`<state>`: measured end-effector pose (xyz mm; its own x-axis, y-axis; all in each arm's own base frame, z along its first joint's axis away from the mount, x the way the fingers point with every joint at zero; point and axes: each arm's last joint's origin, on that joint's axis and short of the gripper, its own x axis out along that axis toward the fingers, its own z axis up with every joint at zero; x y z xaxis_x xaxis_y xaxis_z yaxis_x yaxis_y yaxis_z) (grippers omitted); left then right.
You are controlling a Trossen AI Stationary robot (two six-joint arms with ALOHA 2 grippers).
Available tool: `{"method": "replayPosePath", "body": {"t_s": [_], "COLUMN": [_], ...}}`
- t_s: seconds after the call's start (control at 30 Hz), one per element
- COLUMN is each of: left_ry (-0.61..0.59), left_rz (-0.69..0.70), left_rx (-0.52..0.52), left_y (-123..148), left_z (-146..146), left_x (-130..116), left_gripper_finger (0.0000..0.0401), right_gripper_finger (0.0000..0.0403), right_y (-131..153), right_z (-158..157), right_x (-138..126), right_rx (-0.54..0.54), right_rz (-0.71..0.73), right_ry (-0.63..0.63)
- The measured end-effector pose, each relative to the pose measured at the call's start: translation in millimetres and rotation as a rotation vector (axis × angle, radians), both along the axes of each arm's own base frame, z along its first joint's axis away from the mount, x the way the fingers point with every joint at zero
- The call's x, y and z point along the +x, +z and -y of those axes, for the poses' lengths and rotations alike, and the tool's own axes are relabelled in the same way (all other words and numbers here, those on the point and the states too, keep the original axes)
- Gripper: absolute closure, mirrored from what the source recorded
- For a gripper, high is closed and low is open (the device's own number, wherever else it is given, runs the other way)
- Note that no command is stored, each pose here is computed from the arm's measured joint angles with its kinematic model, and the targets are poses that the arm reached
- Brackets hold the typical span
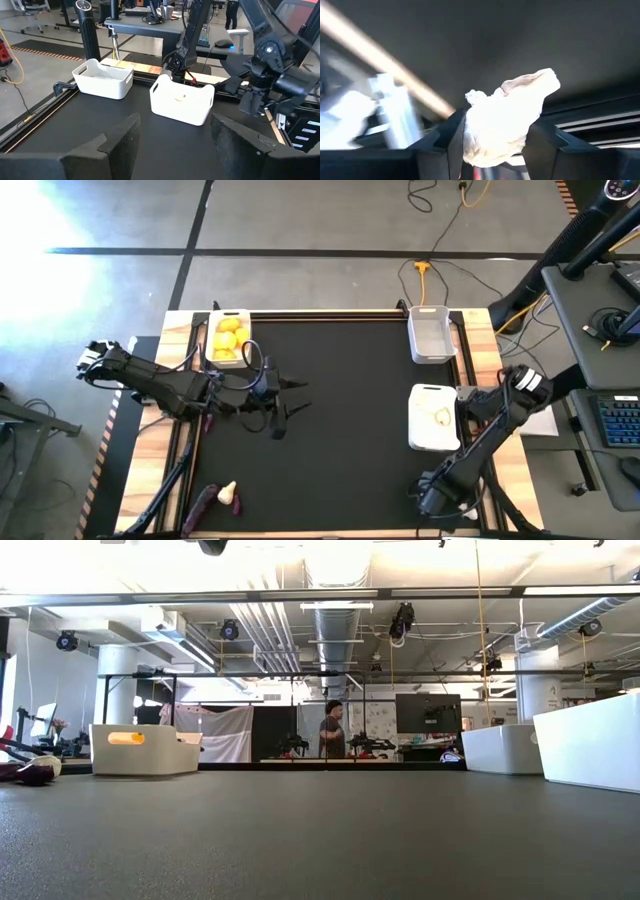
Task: Sort produce into baskets
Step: Put the white garlic into the right white bin
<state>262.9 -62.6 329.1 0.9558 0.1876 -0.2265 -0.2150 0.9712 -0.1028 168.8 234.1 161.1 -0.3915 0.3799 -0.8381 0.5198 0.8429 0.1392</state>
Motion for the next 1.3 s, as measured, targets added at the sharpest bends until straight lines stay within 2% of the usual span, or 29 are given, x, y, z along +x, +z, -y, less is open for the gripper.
{"method": "replayPosePath", "body": {"t_s": [0.13, 0.37, 0.5, 0.63, 0.83, 1.13, 1.3], "left_ry": [0.0, 0.003, 0.003, 0.003, 0.003, 0.002, 0.002], "left_rz": [0.001, 0.004, 0.009, 0.013, 0.012, 0.012, 0.013], "left_rx": [0.0, -0.001, -0.002, -0.004, -0.004, -0.004, -0.004], "left_y": [0, 0, 1, 1, 1, 1, 1], "left_z": [0, -1, -1, -1, -1, -1, 0], "left_x": [0, 0, 0, 0, 0, 0, 0], "left_gripper_finger": [0.0178, 0.0178, 0.0178, 0.0178, 0.0178, 0.0178, 0.0178], "right_gripper_finger": [0.0256, 0.0257, 0.0257, 0.0257, 0.0257, 0.0256, 0.0256], "right_y": [24, 85, 112, 125, 117, 66, 46], "right_z": [-2, 19, 47, 82, 126, 160, 172], "right_x": [15, 43, 46, 39, 27, 8, 5], "right_rx": [0.046, 0.0, -0.127, -0.27, -0.365, -0.443, -0.463], "right_rz": [0.061, 0.318, 0.458, 0.498, 0.441, 0.238, 0.201], "right_ry": [-0.037, -0.115, -0.164, -0.214, -0.283, -0.361, -0.384]}}
